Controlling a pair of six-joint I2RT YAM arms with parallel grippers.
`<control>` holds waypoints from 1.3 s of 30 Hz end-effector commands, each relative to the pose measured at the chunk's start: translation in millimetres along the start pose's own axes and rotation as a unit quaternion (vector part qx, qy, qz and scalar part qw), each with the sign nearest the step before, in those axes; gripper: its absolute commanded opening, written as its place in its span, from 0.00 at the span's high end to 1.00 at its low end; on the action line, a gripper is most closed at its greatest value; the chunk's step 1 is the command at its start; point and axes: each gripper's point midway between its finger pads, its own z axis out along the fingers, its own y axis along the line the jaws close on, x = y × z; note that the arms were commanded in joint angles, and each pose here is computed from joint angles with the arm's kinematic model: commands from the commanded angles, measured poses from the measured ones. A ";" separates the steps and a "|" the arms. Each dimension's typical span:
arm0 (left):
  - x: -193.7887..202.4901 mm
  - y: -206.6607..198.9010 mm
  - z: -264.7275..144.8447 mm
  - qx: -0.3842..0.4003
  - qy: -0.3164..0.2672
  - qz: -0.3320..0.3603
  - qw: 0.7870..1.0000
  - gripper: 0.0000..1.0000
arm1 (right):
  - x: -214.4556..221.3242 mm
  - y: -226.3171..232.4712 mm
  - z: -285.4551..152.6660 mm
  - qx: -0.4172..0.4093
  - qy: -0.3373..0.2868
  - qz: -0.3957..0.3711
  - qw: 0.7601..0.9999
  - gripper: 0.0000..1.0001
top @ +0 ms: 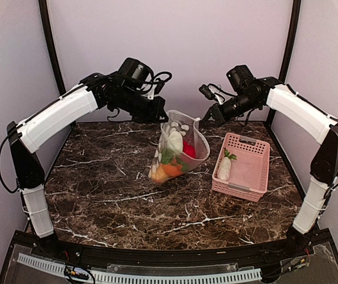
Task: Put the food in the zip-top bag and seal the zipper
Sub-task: Adjust the zipper food storage bag at the center of the board.
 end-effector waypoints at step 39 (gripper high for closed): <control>33.0 20.7 4.7 -0.054 0.073 0.077 0.993 0.99 | 132.1 -154.7 -5.3 0.098 0.014 0.332 0.938 0.46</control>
